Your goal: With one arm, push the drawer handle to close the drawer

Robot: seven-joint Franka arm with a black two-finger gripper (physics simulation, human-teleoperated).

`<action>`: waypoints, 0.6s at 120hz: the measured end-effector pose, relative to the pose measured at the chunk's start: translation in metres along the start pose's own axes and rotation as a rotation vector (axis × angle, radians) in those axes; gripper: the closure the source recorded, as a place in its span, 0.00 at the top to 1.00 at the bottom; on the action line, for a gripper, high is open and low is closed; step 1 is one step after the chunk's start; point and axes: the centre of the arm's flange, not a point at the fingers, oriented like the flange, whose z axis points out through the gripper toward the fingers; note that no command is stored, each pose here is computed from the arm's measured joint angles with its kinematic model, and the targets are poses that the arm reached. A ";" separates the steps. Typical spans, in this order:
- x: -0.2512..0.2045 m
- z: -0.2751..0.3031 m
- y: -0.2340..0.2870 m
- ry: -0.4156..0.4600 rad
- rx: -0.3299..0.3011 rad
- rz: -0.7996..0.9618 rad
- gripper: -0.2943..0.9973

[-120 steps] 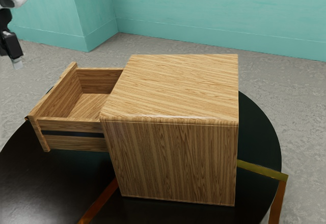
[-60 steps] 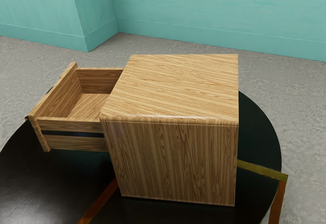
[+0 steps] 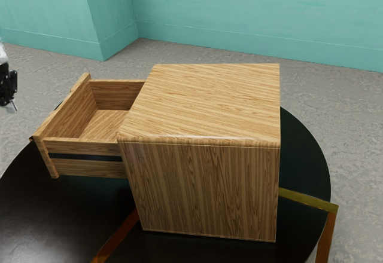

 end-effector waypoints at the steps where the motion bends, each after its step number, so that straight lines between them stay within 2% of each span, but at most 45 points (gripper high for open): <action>1: 0.001 0.000 0.000 0.001 0.000 0.004 0.17; 25: 0.027 0.001 -0.004 0.042 0.007 0.091 0.17; 72: 0.062 0.021 -0.015 0.100 -0.016 0.163 0.16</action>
